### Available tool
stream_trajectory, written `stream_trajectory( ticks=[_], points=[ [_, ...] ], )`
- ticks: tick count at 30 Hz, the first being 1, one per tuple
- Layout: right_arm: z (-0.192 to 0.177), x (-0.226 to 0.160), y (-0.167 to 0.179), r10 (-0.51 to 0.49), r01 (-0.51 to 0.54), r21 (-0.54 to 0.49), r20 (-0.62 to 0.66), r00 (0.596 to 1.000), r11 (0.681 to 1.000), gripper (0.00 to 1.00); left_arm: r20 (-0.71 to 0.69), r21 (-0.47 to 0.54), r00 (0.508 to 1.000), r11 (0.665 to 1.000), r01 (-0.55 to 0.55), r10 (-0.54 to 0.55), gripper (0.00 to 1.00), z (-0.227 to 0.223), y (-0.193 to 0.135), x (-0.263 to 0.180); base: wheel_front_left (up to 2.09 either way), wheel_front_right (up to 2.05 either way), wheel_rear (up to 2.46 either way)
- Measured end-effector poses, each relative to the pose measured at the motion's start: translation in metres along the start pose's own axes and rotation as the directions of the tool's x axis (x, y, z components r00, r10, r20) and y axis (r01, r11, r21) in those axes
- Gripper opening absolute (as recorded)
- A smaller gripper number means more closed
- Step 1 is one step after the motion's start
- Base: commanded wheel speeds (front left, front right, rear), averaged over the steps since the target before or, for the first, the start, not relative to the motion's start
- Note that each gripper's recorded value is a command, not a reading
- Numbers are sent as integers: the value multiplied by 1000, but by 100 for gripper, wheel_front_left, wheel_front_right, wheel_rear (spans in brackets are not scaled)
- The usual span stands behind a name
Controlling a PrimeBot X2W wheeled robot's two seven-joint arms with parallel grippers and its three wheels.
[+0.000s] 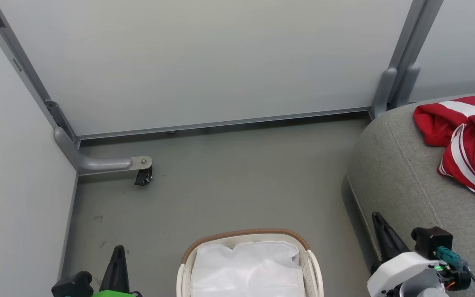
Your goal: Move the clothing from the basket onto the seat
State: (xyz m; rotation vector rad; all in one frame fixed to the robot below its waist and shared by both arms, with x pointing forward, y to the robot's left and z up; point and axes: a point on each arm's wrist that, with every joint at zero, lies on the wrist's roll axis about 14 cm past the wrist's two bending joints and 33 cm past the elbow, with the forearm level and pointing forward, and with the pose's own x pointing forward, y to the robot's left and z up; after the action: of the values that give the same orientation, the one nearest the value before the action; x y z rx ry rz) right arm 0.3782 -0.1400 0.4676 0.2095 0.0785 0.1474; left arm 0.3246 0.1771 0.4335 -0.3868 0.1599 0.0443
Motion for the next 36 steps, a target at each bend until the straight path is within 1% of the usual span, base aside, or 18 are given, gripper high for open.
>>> stream_trajectory(
  ticks=[7, 14, 24, 36],
  points=[
    [4, 0, -6, -34, 33, 128, 6, 999, 991, 0, -7, -110, 1000, 994, -27, 26, 0, 2, 5, 2, 0, 0, 0],
    [7, 0, -12, -62, 59, 249, 6, 998, 967, 0, -4, -215, 999, 976, -39, 39, 0, 8, 8, 6, 0, 0, 0],
    [10, 0, -20, -95, 87, 401, 1, 995, 912, 0, -2, -349, 999, 936, -45, 48, 0, 15, 9, 12, 0, 0, 0],
    [14, 0, -27, -118, 99, 553, 0, 993, 827, 0, 8, -488, 999, 872, -34, 44, 0, 26, 9, 20, 0, 0, 0]
  ],
)
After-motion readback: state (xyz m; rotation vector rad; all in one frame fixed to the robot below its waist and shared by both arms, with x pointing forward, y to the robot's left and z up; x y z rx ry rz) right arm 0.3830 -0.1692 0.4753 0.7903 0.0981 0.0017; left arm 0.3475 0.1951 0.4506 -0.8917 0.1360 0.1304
